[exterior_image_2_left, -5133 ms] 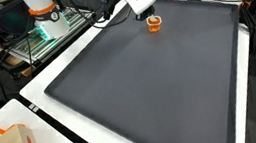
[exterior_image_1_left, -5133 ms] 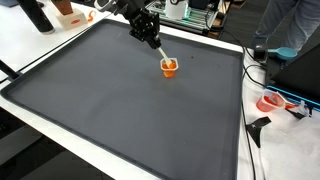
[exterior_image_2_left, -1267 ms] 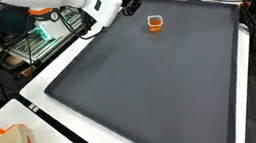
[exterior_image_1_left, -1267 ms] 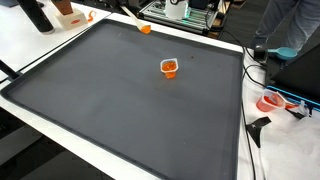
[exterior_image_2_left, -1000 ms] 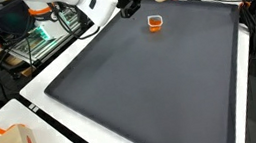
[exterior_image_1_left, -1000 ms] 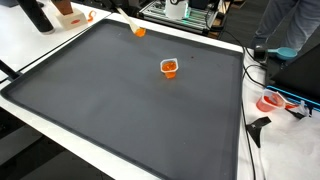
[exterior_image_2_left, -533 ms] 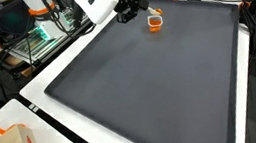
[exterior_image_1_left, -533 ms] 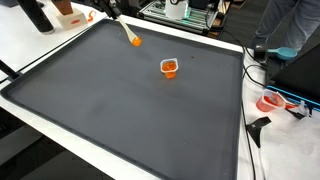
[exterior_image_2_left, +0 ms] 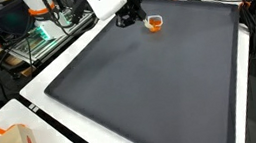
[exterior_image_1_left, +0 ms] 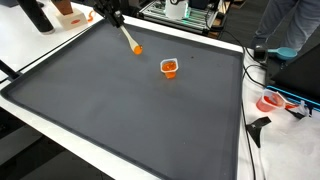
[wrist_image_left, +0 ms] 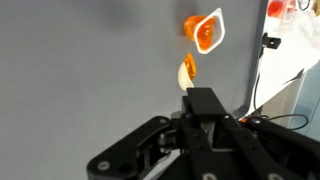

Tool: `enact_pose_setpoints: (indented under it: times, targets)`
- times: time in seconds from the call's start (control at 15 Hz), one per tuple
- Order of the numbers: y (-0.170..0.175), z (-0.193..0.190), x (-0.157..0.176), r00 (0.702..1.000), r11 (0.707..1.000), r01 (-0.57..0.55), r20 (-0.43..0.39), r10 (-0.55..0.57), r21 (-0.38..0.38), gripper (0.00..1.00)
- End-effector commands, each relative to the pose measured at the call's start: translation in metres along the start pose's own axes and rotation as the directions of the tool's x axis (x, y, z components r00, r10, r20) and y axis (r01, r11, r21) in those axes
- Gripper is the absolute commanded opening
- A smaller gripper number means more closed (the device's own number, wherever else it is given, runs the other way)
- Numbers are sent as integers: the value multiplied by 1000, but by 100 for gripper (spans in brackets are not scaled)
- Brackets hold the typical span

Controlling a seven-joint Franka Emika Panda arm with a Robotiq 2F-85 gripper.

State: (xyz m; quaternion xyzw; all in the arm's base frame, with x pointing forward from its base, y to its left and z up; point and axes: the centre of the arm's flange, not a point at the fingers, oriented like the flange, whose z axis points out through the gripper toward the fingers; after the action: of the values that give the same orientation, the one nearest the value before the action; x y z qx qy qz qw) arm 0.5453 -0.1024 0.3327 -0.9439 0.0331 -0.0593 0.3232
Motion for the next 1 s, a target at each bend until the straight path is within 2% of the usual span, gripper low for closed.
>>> enact_pose_setpoints:
  times: [0.0, 0.27, 0.47, 0.73, 0.93]
  targets:
    - [-6, 12, -4, 999, 992, -28, 42, 34, -122, 3]
    - [-12, 21, -1, 997, 972, -17, 72, 35, -234, 3]
    - [-19, 23, 1, 996, 957, -4, 84, 30, -289, 3]
    - [-28, 26, 3, 996, 943, 12, 91, 19, -332, 3]
    - [-44, 27, 4, 995, 941, 42, 103, -8, -336, 3]
